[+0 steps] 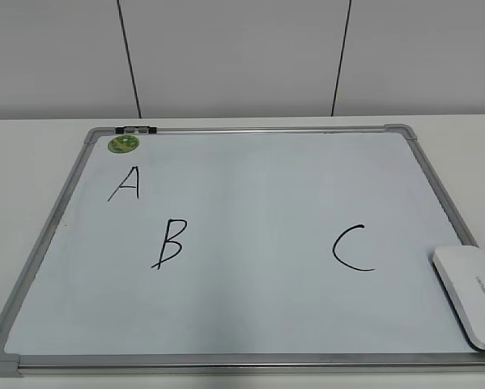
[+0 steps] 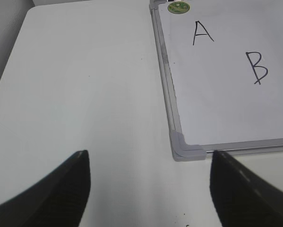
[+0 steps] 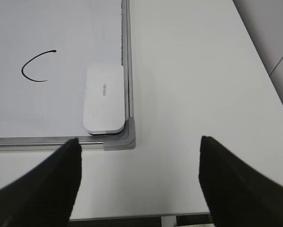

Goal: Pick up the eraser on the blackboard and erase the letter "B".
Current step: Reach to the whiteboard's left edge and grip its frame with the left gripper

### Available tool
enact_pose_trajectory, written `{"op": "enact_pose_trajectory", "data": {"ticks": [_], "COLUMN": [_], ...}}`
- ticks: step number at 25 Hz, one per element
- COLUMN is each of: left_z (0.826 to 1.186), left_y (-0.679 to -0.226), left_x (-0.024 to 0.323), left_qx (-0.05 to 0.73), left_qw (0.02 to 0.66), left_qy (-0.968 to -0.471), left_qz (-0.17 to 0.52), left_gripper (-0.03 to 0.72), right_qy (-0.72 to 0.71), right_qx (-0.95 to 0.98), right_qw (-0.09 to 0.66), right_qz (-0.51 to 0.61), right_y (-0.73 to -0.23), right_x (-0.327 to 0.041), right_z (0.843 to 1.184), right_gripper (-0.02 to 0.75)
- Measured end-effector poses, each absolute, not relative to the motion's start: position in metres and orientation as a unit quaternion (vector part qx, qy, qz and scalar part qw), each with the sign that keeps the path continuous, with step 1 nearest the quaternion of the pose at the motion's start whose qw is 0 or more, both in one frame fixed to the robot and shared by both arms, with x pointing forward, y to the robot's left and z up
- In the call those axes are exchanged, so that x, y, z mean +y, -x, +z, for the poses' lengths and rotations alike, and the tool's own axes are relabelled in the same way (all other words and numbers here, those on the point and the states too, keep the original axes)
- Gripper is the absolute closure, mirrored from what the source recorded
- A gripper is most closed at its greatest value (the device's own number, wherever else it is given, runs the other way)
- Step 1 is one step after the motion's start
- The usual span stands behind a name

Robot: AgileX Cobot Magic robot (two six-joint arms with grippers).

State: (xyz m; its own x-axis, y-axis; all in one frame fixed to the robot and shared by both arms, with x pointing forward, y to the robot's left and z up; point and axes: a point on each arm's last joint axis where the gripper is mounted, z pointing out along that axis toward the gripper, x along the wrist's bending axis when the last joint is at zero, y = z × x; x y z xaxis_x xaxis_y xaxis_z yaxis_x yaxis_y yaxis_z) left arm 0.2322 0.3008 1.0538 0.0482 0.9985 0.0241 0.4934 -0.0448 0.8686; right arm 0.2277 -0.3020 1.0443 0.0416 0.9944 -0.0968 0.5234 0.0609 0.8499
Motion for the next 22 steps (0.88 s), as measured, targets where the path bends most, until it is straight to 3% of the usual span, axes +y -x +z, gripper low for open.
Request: {"op": "enact_pose_trajectory", "data": {"ticks": [22], "left_z": [1.0556], "left_y": [-0.2343], "left_x": [0.3007], "left_qx": [0.592], "left_qw": [0.356], "left_qy": [-0.630], "left_qz": [0.353], "left_gripper": [0.097], "right_qy": [-0.612], "right_qx": [0.620], "right_qw": [0.382], "right_qz": [0.308], "right_y": [-0.2277], "right_x": [-0.3020], "right_z": [1.0443], "right_gripper": [0.164]}}
